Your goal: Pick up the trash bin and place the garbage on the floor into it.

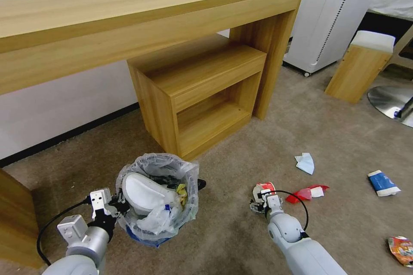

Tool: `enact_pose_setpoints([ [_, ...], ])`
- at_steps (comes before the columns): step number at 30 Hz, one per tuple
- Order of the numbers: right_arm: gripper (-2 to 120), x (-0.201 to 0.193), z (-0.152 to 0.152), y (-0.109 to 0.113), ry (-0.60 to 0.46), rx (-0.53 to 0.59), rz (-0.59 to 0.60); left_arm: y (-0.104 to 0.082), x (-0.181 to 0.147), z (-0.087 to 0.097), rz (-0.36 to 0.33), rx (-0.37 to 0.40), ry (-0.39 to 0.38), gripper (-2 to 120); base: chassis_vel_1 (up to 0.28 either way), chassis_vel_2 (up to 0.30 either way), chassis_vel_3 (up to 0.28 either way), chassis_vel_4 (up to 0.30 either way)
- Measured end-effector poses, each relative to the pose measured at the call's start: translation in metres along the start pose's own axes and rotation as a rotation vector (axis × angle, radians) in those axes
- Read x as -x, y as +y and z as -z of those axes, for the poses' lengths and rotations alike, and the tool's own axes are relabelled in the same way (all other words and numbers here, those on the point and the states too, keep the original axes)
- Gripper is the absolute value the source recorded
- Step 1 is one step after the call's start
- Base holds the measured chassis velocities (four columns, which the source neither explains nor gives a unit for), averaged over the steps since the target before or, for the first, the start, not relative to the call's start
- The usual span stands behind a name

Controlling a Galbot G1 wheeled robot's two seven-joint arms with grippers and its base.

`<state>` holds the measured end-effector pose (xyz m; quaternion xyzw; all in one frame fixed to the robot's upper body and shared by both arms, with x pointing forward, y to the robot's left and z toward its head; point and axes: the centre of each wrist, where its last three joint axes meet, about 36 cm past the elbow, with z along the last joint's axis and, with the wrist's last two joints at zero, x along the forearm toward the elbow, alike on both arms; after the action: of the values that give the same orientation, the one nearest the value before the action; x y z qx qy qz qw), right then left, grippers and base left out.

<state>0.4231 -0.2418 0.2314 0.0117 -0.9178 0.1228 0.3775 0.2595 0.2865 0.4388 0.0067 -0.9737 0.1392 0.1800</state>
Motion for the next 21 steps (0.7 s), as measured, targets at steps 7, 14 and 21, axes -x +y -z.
enact_pose_setpoints([
  [7, 100, 0.005, 0.001, -0.002, 0.005, 0.005, -0.005, 0.000, 0.000, 0.000, 0.001, -0.001, -0.002, 1, 0.000, 0.000, 0.000, 0.000],
  [14, 100, 0.010, 0.001, -0.001, 0.012, 0.012, -0.004, -0.001, -0.003, 0.001, -0.002, -0.001, -0.004, 1, 0.000, 0.000, 0.000, 0.000],
  [21, 100, 0.020, -0.005, 0.003, 0.035, 0.016, 0.000, -0.001, -0.005, 0.003, 0.002, 0.001, -0.007, 1, 0.000, 0.000, 0.000, 0.000],
])
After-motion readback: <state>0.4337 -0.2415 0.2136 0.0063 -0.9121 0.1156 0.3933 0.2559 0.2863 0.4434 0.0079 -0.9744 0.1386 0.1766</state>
